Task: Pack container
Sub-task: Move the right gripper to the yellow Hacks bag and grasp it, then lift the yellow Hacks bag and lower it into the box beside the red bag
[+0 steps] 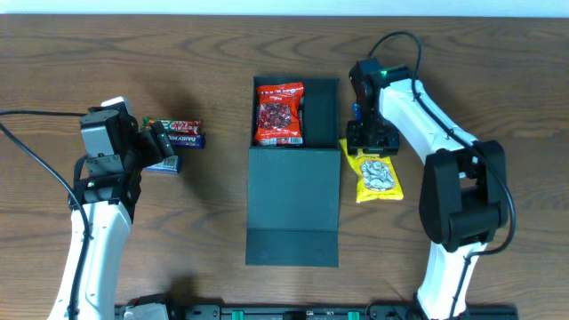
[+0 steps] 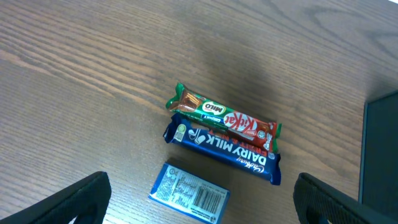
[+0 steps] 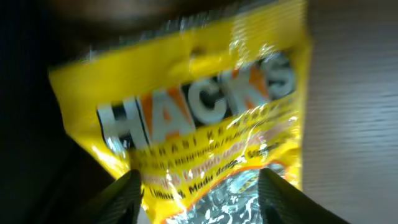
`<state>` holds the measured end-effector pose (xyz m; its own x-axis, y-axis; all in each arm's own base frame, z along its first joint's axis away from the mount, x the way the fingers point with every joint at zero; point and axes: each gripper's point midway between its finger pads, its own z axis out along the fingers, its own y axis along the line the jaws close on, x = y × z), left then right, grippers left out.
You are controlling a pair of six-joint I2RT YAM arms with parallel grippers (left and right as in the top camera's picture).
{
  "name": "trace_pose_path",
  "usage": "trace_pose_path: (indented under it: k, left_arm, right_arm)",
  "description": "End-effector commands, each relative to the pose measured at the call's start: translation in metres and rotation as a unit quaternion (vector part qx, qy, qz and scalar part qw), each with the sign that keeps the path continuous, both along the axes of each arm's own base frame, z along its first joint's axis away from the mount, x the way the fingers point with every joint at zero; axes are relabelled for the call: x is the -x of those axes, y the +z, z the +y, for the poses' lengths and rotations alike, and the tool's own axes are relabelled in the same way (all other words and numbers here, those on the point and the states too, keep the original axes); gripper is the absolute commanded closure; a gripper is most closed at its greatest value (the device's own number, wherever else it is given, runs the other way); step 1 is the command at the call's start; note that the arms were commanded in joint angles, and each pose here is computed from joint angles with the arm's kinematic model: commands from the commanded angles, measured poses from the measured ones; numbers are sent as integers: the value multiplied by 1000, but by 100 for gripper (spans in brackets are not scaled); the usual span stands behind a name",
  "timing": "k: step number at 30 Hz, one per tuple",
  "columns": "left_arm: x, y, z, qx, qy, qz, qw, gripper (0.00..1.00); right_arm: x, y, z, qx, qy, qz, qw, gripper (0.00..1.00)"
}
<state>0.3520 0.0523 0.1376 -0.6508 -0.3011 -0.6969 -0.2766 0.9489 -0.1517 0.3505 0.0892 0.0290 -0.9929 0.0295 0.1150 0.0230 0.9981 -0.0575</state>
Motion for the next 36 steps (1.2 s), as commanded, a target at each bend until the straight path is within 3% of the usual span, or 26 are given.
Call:
trace_pose_path:
  k: [1, 15, 26, 36]
  left_arm:
    - [-6, 10, 1, 0, 2, -10, 1000, 5]
    - [-2, 6, 1, 2, 2, 1, 1000, 5]
    - [-2, 6, 1, 2, 2, 1, 1000, 5]
    - [-2, 6, 1, 2, 2, 1, 1000, 5]
  right_arm:
    - [11, -9, 3, -19, 30, 24, 999, 36]
    - [7, -11, -10, 19, 28, 11, 999, 39]
    - [-11, 44, -9, 6, 28, -82, 996, 30]
    - [14, 34, -12, 15, 33, -42, 998, 32]
